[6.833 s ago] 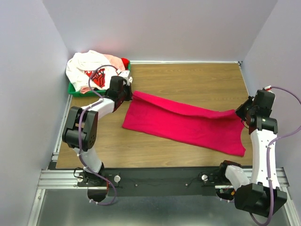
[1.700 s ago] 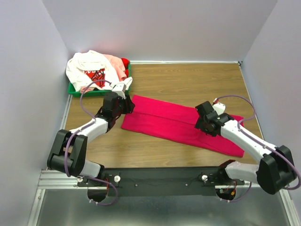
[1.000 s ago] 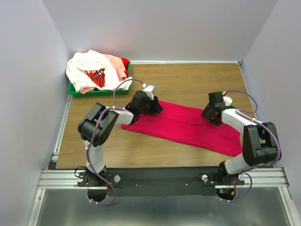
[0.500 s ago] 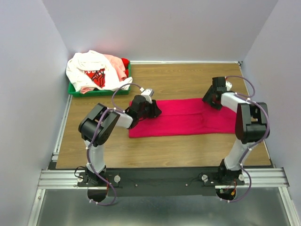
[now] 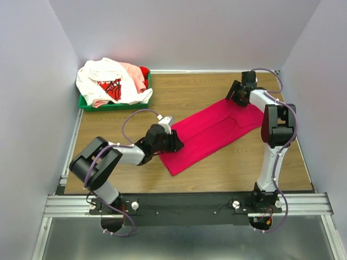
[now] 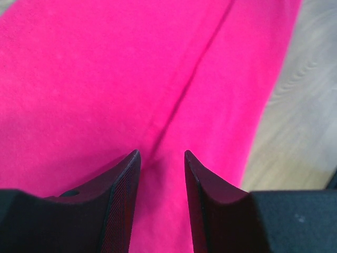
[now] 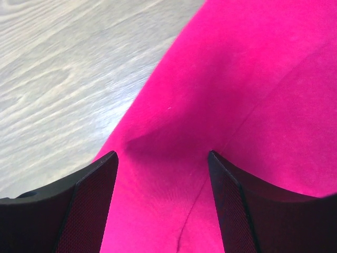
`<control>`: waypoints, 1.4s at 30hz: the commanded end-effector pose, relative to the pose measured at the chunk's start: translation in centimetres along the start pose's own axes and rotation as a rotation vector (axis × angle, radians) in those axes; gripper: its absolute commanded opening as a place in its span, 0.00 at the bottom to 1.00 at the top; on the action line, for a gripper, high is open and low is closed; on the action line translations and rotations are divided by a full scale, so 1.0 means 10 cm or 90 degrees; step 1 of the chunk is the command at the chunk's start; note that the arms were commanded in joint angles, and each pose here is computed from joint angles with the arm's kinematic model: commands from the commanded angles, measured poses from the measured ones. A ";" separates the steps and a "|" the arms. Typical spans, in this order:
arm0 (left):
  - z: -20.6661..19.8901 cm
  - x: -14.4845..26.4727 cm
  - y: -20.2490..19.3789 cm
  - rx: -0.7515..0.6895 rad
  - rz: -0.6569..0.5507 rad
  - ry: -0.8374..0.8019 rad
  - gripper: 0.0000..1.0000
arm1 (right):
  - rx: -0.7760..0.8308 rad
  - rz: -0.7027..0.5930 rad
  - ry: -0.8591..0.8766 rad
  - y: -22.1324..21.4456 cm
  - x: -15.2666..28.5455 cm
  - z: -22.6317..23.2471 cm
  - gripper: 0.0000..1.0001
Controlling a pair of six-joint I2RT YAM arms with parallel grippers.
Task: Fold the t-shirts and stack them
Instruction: Fold the tshirt
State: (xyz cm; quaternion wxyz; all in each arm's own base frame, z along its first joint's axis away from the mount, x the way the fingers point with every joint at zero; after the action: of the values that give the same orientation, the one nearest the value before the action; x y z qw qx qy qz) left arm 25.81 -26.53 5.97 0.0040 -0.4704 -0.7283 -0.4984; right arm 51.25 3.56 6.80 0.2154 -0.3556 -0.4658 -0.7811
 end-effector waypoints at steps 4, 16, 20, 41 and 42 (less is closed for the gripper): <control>-0.13 0.12 0.26 -0.031 -0.037 0.017 0.47 | 0.040 -0.031 0.046 0.25 0.49 0.19 0.78; 0.20 -0.15 0.12 -0.086 -0.010 0.105 0.47 | 0.017 -0.005 -0.040 -0.19 0.79 -0.22 0.81; 0.23 -0.12 0.06 -0.080 -0.014 0.108 0.47 | 0.004 0.029 -0.059 -0.36 0.63 -0.30 0.81; -0.41 0.12 -0.84 -0.030 0.133 -0.065 0.47 | 0.022 0.144 -0.007 -0.56 -0.27 -0.11 0.80; -0.50 0.12 -0.90 -0.032 0.145 -0.091 0.46 | 0.032 0.140 0.006 -0.52 -0.27 0.01 0.81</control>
State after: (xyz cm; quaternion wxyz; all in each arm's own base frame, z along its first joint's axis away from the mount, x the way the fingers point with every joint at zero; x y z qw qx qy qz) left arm 21.00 -29.63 5.03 -0.0324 -0.5033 -0.6951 -0.5123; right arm 50.71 4.01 6.39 0.2377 -0.3682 -0.4609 -0.7717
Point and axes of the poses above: each gripper's point midway between its finger pads, its own x axis back along the fingers, its own z axis along the line the jaws close on, y = z × x, the point moved 4 cm from there along x, back along the fingers, and after that the axes turned 3 degrees about -x, right-handed, at the moved point
